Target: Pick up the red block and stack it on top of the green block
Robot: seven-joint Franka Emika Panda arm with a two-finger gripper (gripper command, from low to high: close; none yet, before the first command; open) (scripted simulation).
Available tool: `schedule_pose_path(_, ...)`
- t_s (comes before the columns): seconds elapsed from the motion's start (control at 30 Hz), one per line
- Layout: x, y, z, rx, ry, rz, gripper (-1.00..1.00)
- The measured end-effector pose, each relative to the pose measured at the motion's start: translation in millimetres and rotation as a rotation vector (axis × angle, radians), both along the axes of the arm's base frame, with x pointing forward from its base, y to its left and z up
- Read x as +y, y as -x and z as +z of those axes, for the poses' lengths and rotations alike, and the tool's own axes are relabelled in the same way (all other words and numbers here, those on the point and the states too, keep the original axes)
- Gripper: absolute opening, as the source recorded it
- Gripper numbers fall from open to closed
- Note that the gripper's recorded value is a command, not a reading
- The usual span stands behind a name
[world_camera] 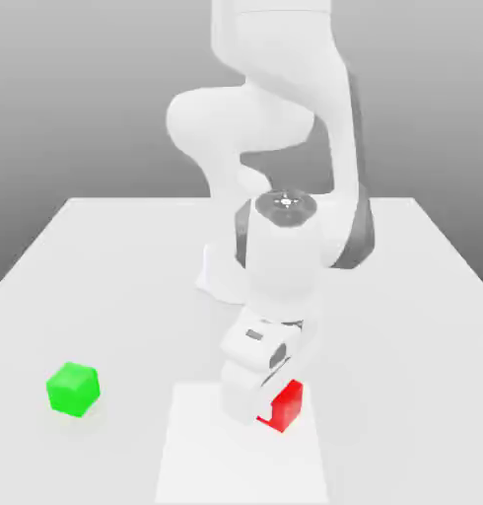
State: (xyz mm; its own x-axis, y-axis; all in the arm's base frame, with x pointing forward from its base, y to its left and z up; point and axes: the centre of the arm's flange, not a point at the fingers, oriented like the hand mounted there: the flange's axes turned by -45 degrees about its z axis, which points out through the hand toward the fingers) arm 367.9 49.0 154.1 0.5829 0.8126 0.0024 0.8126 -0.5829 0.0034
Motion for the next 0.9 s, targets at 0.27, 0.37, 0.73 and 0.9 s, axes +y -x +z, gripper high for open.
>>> schedule_pose_path(0.27, 0, -1, 43, -0.001, 0.0, -0.001, -1.0)
schedule_pose_path(0.37, -4, 1, 55, 0.004, 0.0, -0.031, -1.0)
schedule_pose_path(0.73, -217, 11, 82, 0.003, -0.003, -0.938, -1.0)
schedule_pose_path(0.9, -289, 42, 89, 0.003, -0.005, -1.273, -1.0)
